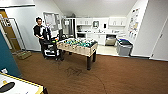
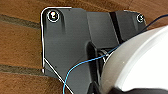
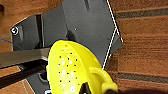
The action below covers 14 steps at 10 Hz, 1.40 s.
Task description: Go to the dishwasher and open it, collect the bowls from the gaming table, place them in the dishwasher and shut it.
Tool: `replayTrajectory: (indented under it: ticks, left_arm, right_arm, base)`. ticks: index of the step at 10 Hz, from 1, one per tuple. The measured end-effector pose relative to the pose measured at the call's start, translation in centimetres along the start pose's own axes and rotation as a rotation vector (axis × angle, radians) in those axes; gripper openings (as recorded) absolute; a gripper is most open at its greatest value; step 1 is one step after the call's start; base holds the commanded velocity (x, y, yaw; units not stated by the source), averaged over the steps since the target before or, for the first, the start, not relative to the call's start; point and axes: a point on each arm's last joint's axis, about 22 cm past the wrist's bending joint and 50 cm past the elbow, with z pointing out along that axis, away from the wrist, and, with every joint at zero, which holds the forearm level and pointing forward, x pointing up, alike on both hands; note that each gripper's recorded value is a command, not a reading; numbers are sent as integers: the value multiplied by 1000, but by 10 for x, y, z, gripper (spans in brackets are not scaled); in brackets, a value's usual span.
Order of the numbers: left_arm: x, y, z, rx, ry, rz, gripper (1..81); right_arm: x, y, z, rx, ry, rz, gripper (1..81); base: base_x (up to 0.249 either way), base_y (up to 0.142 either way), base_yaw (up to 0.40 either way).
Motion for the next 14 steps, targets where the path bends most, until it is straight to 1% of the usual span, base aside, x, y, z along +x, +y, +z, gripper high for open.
replayTrajectory:
  ticks: [3, 5, 6, 7, 8, 10, 14]
  left_arm:
    - [0, -1, 0, 0, 1, 0, 10]
    - [1, -4, -2, 4, 2, 1, 10]
    - [3, -5, -2, 5, 4, 1, 10]
    - [9, -5, -2, 1, 14, 1, 10]
    - [7, -3, -2, -4, 16, 0, 10]
    - [3, -2, -2, -7, 13, -4, 10]
    - [1, -2, -2, -9, 13, -5, 10]
  right_arm:
    - [-2, 0, 0, 1, -2, -1, 10]
    - [-2, -1, 0, 3, -1, -3, 10]
    - [-4, -2, 0, 4, -2, -2, 10]
    - [-9, -4, 1, 7, -11, -3, 10]
    - [-8, -3, 1, 6, -9, -4, 10]
    - [3, -5, 1, 8, 9, -10, 10]
    - [3, -5, 1, 10, 7, -16, 10]
  base:
    - [0, 0, -400]
    - [0, 0, -383]
    - [0, 0, -202]
    - [0, 0, -101]
    - [0, 0, 0]
    - [0, 0, 0]
    - [20, 0, 0]
